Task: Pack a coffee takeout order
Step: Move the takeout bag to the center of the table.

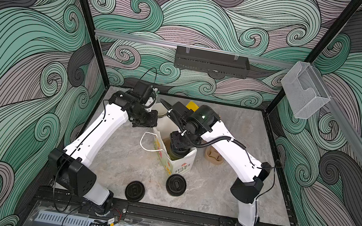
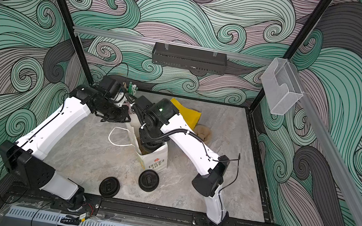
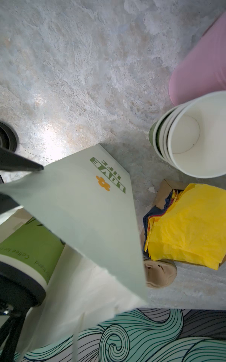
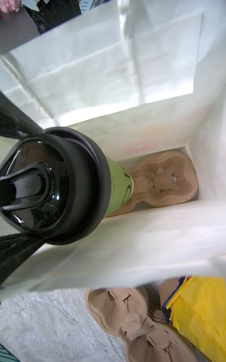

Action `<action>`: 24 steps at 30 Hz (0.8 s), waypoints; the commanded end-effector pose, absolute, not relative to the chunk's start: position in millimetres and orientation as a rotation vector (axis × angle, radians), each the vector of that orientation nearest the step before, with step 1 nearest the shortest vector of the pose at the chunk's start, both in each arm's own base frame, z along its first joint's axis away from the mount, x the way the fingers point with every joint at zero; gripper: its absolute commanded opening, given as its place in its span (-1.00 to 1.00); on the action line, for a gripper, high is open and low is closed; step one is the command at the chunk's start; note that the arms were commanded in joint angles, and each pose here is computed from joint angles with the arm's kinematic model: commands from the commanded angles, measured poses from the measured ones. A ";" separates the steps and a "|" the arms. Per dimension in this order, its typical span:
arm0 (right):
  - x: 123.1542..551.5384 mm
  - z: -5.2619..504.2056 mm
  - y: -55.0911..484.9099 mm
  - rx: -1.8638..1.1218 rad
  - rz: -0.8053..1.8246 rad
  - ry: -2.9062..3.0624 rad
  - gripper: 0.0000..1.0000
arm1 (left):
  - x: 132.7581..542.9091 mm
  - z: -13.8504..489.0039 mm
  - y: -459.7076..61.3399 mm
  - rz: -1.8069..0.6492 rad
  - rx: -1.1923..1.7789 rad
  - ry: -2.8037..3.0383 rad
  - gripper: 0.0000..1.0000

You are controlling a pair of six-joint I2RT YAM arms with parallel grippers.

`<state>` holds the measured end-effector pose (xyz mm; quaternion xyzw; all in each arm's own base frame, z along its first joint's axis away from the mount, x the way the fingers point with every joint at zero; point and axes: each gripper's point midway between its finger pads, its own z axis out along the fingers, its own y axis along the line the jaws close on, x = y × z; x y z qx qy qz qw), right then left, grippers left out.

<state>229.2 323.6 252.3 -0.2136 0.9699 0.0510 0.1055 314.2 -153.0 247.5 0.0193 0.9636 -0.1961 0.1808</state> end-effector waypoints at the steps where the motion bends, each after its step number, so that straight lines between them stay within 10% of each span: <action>1: 204.8 260.5 270.1 -0.680 -0.056 2.943 0.32 | 308.3 259.3 -169.3 -0.703 0.035 2.676 -0.80; 24: 174.8 258.6 196.7 -0.612 -0.164 3.013 0.34 | 317.1 256.4 -258.1 -0.800 -0.017 2.614 -0.97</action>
